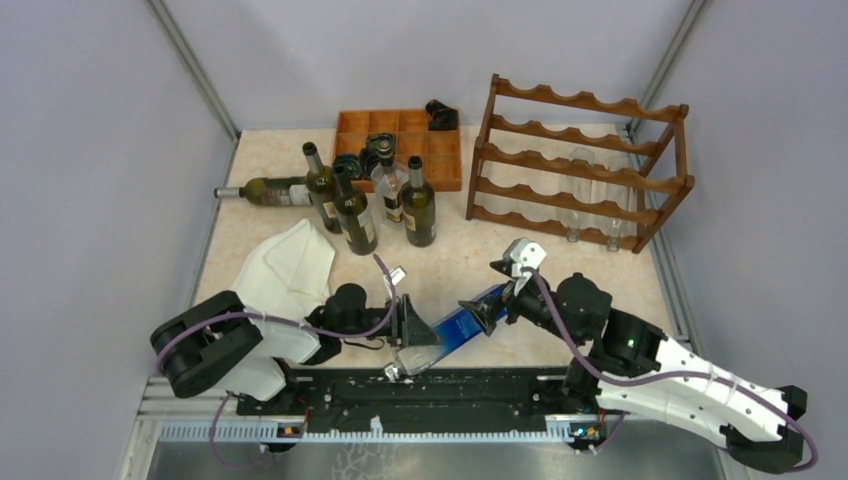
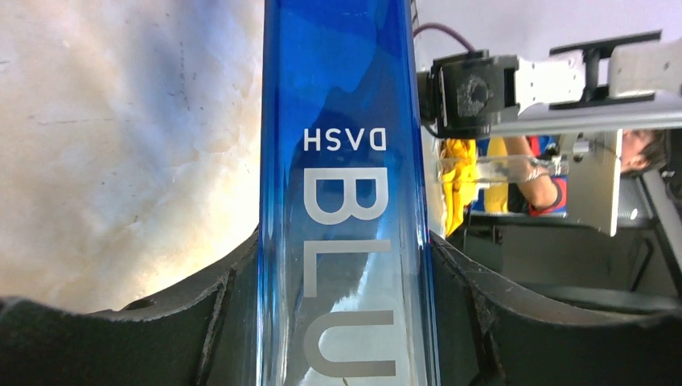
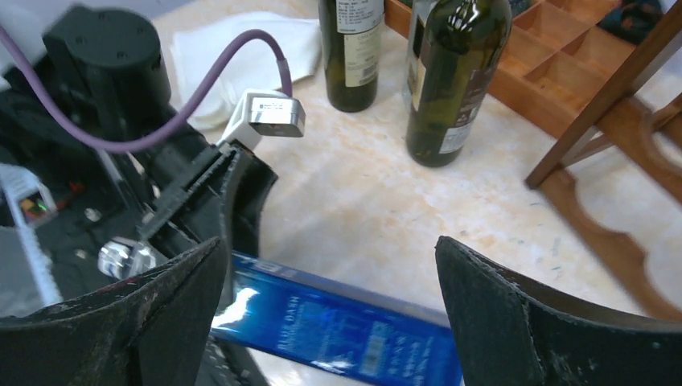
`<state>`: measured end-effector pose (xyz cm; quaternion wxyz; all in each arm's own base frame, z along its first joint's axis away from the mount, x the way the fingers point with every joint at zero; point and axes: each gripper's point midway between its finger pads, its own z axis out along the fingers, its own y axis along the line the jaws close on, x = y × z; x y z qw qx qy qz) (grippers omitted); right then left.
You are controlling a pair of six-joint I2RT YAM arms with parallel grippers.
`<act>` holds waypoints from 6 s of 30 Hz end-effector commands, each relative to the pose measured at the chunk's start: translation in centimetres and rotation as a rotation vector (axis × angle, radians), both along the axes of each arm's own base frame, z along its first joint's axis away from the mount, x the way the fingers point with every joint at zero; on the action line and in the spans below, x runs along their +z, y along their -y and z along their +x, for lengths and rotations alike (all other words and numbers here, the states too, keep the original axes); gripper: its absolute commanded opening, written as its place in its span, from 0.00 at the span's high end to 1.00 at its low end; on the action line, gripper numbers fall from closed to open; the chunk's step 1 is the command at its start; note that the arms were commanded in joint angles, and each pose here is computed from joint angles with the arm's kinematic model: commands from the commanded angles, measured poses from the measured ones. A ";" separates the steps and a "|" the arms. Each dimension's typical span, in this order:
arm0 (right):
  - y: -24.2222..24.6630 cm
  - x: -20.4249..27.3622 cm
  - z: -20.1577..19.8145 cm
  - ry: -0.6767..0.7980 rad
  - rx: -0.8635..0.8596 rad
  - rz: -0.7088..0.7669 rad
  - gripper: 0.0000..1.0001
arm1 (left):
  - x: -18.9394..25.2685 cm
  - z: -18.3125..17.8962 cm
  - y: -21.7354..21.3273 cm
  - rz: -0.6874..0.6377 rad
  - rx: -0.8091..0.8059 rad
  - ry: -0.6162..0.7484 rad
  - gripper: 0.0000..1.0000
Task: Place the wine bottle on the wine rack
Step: Pick up the wine bottle from the center of the board, then place the wine bottle in the wine rack.
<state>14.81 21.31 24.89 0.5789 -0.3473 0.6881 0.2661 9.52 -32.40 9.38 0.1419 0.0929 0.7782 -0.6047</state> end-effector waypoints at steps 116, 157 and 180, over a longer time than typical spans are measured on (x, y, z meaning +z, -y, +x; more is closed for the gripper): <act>0.2 -4.5 6.4 -0.427 -0.403 1.185 0.82 | 19.0 5.7 1.9 -0.804 0.417 -0.008 0.71; 7.0 -12.0 7.2 -0.408 -0.783 0.911 1.00 | 5.0 3.0 3.8 -0.311 0.242 0.104 0.04; 16.4 -7.5 7.6 -0.164 -1.118 0.746 1.00 | 6.8 1.0 0.5 -0.131 0.057 0.582 0.03</act>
